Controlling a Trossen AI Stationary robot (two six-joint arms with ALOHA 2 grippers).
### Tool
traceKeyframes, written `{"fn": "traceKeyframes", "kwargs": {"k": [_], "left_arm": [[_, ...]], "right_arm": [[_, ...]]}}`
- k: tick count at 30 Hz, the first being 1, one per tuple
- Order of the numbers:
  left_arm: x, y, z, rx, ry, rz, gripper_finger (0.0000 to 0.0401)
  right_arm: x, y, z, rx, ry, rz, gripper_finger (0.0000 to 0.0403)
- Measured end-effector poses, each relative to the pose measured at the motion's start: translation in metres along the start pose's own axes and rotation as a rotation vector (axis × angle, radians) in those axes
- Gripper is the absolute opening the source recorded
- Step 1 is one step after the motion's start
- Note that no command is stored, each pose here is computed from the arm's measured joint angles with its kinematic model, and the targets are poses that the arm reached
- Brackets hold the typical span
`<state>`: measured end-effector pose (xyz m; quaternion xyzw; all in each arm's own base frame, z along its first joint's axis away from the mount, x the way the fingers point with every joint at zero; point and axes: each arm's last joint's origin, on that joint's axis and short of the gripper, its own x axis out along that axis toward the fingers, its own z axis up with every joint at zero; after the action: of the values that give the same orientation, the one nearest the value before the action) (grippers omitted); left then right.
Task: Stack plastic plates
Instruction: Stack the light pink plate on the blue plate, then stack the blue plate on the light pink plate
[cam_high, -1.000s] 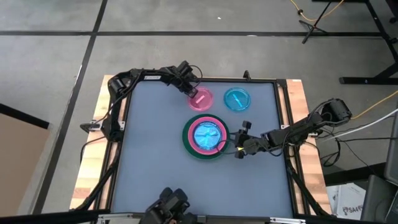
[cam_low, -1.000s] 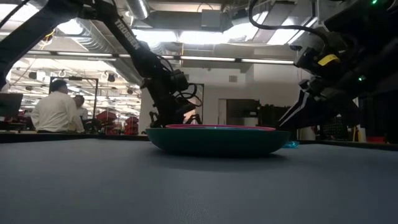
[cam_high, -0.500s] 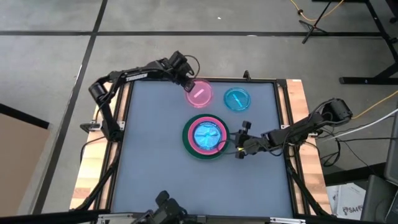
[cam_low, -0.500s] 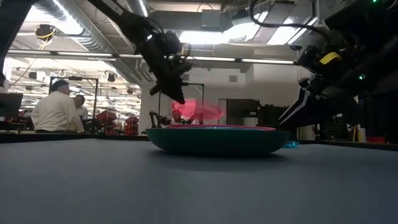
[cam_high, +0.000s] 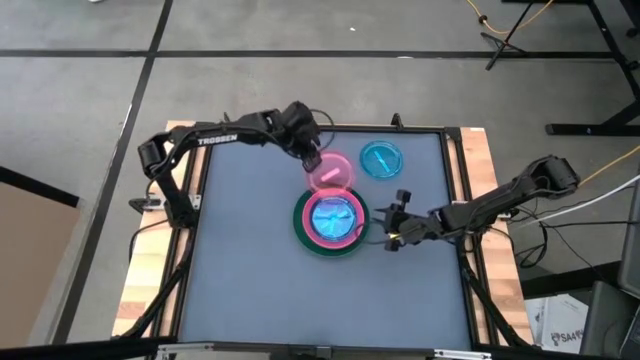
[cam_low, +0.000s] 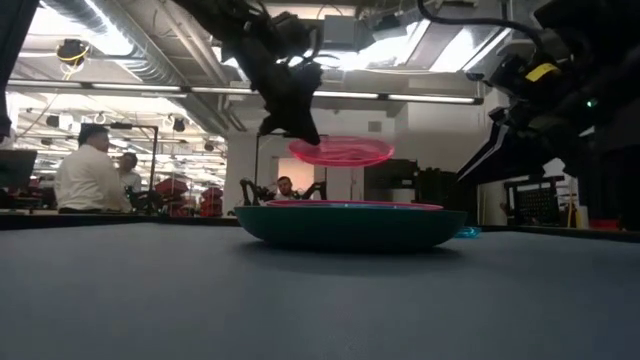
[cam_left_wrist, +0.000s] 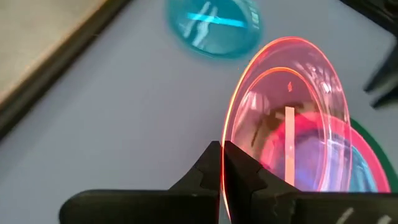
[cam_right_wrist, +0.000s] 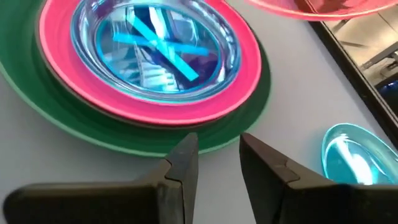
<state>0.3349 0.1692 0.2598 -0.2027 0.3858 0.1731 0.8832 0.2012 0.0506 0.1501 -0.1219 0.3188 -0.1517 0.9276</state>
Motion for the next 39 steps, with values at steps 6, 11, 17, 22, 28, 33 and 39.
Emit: {"fn": "traceKeyframes", "kwargs": {"k": [6,11,17,22,28,33,39], "left_arm": [[0.006,-0.039,-0.008,0.061,0.017,-0.031,0.0000],[0.019,-0.062,-0.017,0.111,0.034,-0.001,0.0000],[0.040,-0.075,-0.029,0.118,0.099,-0.046,0.0000],[0.050,-0.086,-0.039,0.142,0.147,-0.063,0.0000],[0.065,-0.087,-0.049,0.151,0.204,-0.042,0.0000],[0.065,-0.088,-0.050,0.175,0.206,-0.049,0.0019],[0.061,-0.085,-0.046,0.166,0.216,-0.042,0.0069]], "right_arm": [[-0.010,-0.007,0.001,-0.004,-0.001,-0.003,0.0108],[-0.016,-0.011,0.004,-0.010,-0.020,0.001,0.0108],[-0.024,-0.017,0.007,-0.018,-0.049,0.003,0.0108],[-0.026,-0.018,0.006,-0.026,-0.039,0.000,0.0108],[-0.026,-0.018,0.006,-0.026,-0.040,0.000,0.0108],[-0.026,-0.018,0.006,-0.035,-0.040,0.003,0.0108],[-0.026,-0.018,0.006,-0.043,-0.045,0.007,0.0108]]}}
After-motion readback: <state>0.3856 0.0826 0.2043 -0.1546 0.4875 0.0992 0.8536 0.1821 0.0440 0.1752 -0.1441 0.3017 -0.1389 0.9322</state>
